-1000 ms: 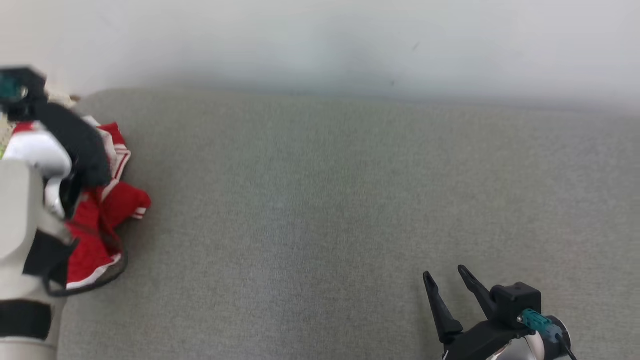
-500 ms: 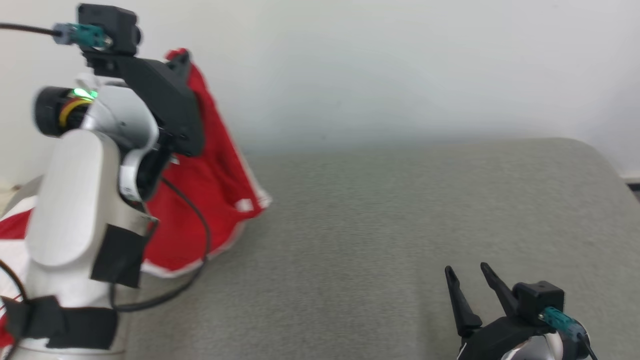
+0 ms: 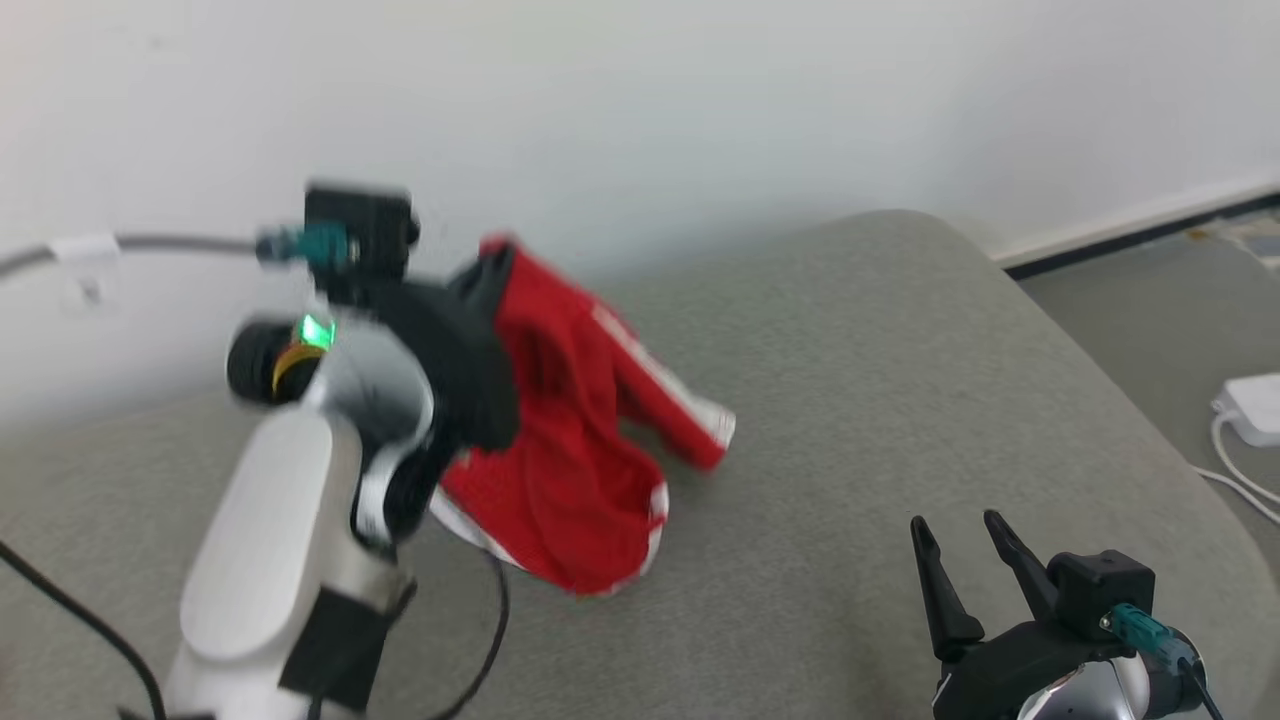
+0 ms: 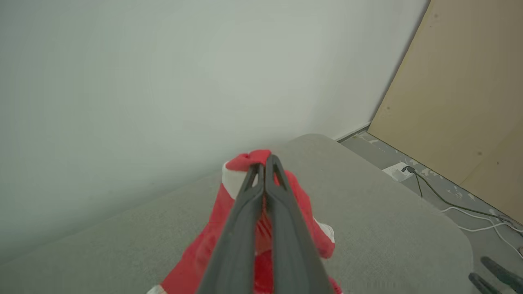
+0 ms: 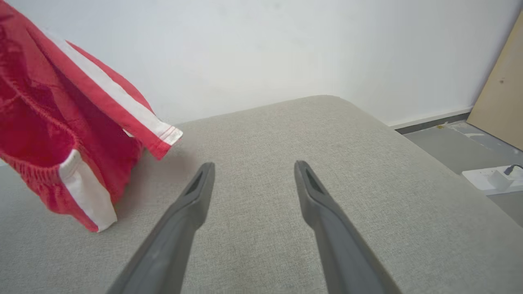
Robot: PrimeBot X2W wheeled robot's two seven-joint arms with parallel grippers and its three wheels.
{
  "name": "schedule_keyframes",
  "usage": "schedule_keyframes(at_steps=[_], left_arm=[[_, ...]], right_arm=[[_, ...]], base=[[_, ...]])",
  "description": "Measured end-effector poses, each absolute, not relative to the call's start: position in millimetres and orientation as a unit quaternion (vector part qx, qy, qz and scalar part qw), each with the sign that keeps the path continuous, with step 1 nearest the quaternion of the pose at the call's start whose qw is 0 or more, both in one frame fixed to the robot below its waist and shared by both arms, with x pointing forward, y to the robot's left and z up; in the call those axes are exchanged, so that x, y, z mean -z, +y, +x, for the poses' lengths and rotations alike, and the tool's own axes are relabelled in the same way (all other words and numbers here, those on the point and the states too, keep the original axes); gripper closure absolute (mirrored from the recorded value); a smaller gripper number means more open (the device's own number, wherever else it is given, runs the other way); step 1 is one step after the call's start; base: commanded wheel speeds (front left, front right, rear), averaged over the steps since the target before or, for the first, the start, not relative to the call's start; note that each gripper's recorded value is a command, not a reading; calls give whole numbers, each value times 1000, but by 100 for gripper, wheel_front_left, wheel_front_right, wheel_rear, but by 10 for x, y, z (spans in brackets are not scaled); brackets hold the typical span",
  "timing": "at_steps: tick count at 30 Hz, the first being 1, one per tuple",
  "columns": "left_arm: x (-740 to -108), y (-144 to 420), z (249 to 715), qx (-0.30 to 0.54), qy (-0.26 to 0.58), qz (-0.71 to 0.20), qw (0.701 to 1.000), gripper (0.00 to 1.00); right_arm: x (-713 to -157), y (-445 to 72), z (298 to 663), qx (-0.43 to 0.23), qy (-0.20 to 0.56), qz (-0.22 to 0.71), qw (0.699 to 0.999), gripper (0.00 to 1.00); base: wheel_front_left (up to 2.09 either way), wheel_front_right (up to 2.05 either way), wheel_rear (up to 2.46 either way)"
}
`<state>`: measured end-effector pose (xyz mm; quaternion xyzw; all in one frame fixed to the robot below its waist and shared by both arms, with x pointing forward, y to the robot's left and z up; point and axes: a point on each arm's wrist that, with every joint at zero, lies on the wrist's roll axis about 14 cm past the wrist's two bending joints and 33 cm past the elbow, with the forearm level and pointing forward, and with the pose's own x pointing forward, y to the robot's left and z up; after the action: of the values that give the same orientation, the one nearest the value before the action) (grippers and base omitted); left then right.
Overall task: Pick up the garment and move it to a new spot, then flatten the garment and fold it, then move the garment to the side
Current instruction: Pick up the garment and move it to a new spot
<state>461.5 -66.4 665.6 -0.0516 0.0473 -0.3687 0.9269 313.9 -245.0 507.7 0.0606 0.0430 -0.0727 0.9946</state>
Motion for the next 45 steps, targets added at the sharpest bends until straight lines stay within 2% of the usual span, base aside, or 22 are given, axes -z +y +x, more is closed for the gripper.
schedule_keyframes(at_steps=[1, 2, 3, 7, 16, 22, 30, 35, 45], left_arm=[[-6445, -657, 4631, 361, 73, -49, 929, 88], [-6190, -627, 4643, 351, 107, -42, 929, 88], [-5932, -568, 4649, 338, 139, -35, 930, 0], [-5388, -362, 4660, 301, 179, -26, 936, 0], [-5267, 349, 4536, 191, 61, -93, 975, 0], [-5337, 774, 4188, 138, -23, -122, 983, 0], [-5347, 1266, 3633, 77, -67, -125, 987, 0], [-5234, 1602, 3235, 27, -64, -121, 990, 0], [-4978, 1736, 2890, 21, -32, -103, 994, 0]], right_arm=[[-5063, -2491, 3105, 80, 45, 61, 994, 0], [-5045, -2524, 3072, 87, 47, 62, 993, 0], [-5026, -2552, 3044, 92, 50, 62, 993, 0], [-4955, -2579, 3024, 99, 61, 63, 991, 0], [-4999, -2469, 3195, 76, 46, 66, 994, 0], [-5012, -2292, 3295, 47, 40, 73, 995, 0], [-5077, -1940, 3413, -9, 20, 75, 997, 0], [-5043, -1734, 3392, -39, 18, 80, 996, 0], [-4930, -1656, 3351, -51, 35, 78, 995, 0]], base=[[0, 0, 0], [0, 0, 0], [0, 0, 0], [0, 0, 0], [0, 0, 0], [0, 0, 0], [0, 0, 0], [0, 0, 0], [0, 0, 0]])
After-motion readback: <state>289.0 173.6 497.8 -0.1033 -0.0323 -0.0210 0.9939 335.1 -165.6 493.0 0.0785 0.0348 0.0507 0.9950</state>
